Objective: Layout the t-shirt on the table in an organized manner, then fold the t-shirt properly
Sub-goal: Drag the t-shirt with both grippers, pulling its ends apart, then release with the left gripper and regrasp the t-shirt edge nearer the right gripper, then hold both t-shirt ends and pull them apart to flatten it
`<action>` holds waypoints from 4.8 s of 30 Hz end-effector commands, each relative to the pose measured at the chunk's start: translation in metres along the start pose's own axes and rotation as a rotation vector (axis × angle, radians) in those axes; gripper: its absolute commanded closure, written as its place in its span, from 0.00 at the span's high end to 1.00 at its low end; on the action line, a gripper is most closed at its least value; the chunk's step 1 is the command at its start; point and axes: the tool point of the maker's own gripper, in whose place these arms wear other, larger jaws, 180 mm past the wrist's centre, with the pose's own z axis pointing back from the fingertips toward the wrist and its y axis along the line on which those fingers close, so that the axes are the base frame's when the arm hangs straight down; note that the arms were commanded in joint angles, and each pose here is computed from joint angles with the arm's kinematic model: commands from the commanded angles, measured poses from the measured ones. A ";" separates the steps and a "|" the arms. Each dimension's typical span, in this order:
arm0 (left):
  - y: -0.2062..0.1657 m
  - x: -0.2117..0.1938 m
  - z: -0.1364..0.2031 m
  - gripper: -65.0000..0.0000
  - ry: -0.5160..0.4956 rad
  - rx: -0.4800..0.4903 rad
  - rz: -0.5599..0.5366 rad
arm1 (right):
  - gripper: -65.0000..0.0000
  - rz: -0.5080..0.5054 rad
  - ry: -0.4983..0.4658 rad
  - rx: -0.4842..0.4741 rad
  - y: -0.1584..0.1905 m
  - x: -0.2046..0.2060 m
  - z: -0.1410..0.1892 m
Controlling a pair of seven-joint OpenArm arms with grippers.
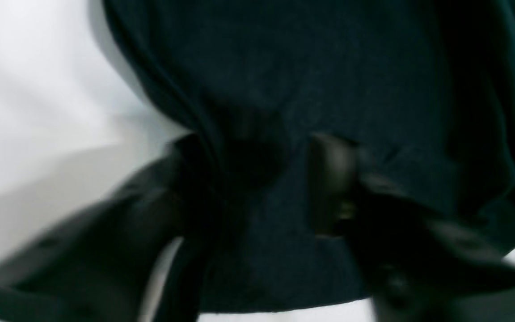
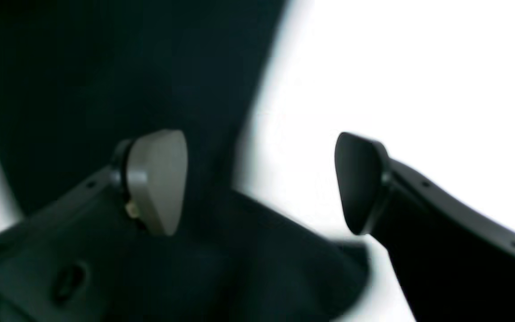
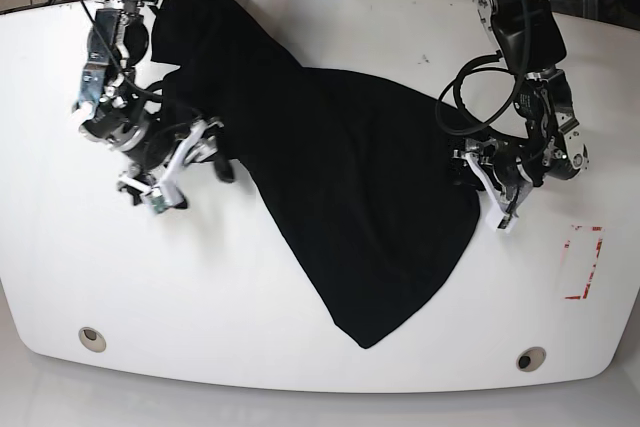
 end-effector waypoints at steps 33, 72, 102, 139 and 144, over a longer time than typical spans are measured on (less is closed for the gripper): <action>0.024 -0.007 0.018 0.10 0.011 0.056 -0.022 | 0.75 -0.403 0.124 -0.069 -0.038 -0.093 -0.011; 0.078 0.074 0.140 0.10 -0.183 0.354 -0.048 | 0.03 -0.063 0.048 -0.268 -0.113 0.051 0.023; 0.021 -0.036 0.054 0.60 0.111 0.133 0.059 | 0.03 -0.078 0.080 -0.250 -0.106 0.058 0.016; -0.065 -0.103 0.001 0.12 0.286 -0.074 0.008 | 0.03 -0.100 0.103 -0.228 -0.096 0.043 0.011; -0.064 -0.095 -0.001 0.04 0.239 -0.070 0.009 | 0.03 -0.101 0.107 -0.228 -0.096 0.041 0.011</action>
